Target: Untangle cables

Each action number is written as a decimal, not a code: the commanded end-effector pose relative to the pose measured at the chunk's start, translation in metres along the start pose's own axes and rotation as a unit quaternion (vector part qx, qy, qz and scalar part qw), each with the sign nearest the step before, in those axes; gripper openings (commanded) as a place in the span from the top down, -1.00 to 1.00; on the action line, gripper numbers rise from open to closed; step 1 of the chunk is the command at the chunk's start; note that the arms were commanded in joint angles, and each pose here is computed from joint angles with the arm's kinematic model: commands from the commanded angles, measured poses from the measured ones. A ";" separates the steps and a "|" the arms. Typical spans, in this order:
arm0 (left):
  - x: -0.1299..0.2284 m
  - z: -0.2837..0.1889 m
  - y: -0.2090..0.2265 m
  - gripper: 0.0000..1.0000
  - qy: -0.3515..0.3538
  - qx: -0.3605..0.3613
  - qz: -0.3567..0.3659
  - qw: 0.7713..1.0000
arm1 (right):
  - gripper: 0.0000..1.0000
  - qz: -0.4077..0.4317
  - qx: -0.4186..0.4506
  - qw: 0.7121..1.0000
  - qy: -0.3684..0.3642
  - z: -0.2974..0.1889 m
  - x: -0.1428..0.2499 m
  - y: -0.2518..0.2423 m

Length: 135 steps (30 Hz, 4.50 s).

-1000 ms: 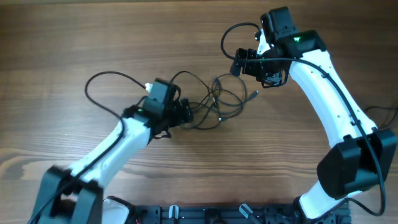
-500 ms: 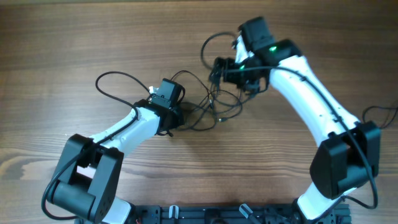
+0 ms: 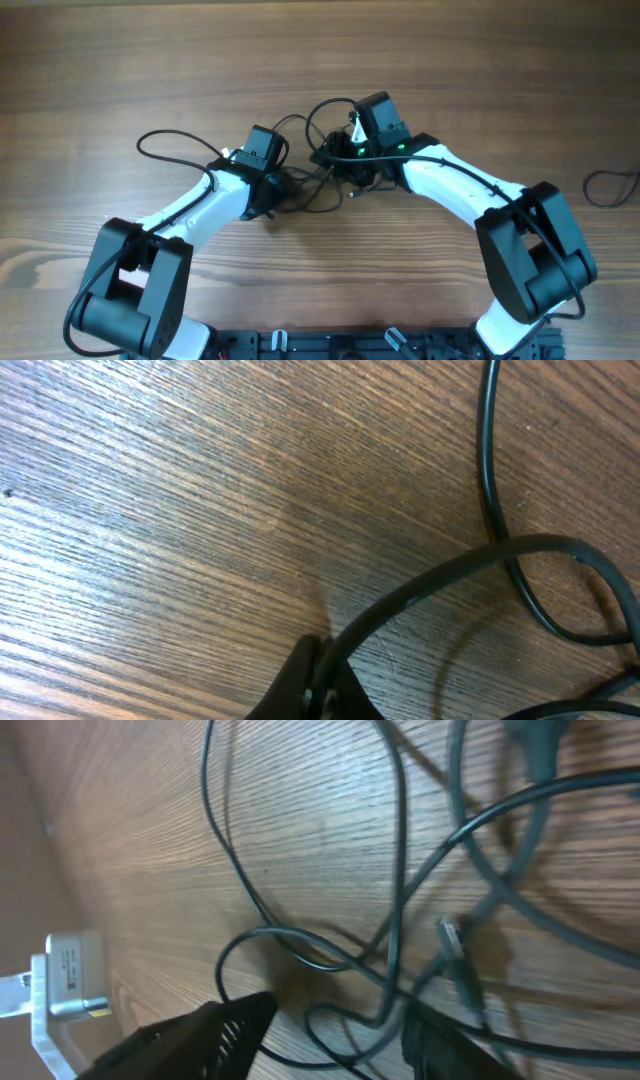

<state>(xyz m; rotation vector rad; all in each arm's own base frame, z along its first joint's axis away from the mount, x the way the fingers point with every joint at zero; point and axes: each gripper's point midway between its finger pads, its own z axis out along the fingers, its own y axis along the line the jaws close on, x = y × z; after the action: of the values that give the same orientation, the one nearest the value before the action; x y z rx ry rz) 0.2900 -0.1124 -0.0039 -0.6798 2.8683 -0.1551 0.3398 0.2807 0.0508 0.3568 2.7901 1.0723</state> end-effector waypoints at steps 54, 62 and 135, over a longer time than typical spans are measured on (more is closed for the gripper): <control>-0.013 0.007 0.036 0.37 -0.029 -0.059 -0.149 0.987 | -0.62 -0.012 0.245 0.969 -0.027 -0.085 -0.081 -0.175; -0.014 0.007 0.035 0.25 -0.032 -0.055 -0.149 0.987 | -0.60 -0.024 0.242 0.969 -0.041 -0.088 -0.091 -0.170; -0.015 0.007 0.034 -1.00 -0.033 -0.054 -0.149 0.987 | -0.99 0.117 0.227 0.838 -0.483 -0.353 -0.370 -0.359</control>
<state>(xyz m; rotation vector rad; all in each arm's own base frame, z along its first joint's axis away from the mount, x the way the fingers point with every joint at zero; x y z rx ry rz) 0.3045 -0.0827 0.0026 -1.0743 2.6705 -0.0728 0.5719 -0.2961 0.0515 0.8425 2.0765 0.0227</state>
